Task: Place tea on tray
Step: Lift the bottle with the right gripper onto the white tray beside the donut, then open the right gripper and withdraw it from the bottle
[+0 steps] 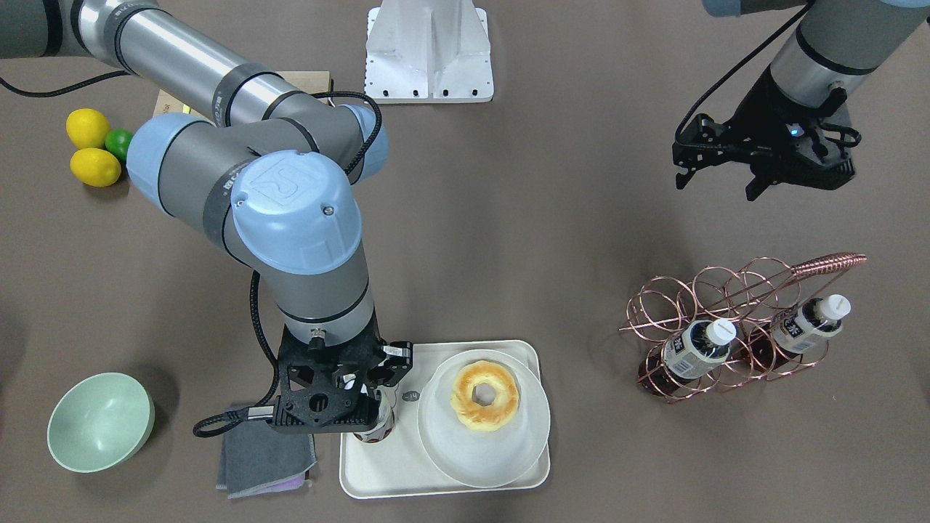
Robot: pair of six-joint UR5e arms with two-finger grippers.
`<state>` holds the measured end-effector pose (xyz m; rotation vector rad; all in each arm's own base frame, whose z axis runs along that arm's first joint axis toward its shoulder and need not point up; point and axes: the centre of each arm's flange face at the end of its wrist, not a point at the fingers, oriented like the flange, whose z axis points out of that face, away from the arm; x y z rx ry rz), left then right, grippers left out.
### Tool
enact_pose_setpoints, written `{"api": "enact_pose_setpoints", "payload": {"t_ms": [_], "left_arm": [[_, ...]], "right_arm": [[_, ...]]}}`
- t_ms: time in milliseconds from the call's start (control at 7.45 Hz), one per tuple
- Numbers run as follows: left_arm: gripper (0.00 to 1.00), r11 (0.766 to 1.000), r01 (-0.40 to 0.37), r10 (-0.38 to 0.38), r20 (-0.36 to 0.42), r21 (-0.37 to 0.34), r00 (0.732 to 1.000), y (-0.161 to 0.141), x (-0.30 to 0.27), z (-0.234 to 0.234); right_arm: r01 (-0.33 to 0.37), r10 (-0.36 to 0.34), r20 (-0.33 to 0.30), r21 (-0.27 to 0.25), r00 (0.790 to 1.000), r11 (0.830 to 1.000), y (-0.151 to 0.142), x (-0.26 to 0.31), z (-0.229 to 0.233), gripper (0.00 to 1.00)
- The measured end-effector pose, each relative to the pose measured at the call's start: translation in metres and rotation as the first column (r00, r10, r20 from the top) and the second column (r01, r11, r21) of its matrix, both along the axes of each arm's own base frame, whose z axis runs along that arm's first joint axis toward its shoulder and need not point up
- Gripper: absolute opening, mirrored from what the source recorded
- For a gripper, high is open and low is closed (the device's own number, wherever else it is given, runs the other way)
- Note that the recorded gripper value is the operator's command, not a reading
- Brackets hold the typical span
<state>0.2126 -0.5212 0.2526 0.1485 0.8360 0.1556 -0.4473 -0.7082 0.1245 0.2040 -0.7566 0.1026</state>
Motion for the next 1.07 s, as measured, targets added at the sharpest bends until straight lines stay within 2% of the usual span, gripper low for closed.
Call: {"api": "enact_pose_setpoints", "payload": {"t_ms": [134,671,805,940,1074], "left_arm": [[0.96,1.000,0.000,0.000,0.001,-0.002,1.000,0.000,0.000,0.001],[0.96,1.000,0.000,0.000,0.008,-0.011,1.000,-0.003,0.001,0.006],[0.96,1.000,0.004,-0.003,0.008,-0.010,1.000,-0.003,0.000,0.006],[0.96,1.000,0.010,-0.010,0.013,-0.006,1.000,-0.006,-0.005,0.008],[0.96,1.000,0.024,-0.024,0.018,0.006,1.000,-0.013,-0.022,0.011]], "right_arm": [[0.001,-0.001,0.006,0.004,1.000,1.000,0.001,-0.003,-0.001,0.99],[0.011,-0.011,0.019,0.017,1.000,1.000,0.005,-0.004,-0.007,1.00],[0.027,-0.027,0.051,0.009,0.998,1.000,0.008,0.009,-0.011,1.00],[0.043,-0.043,0.090,-0.006,0.995,0.999,0.012,0.041,0.000,1.00],[0.063,-0.063,0.104,0.003,0.993,0.998,0.020,0.083,0.023,1.00]]}}
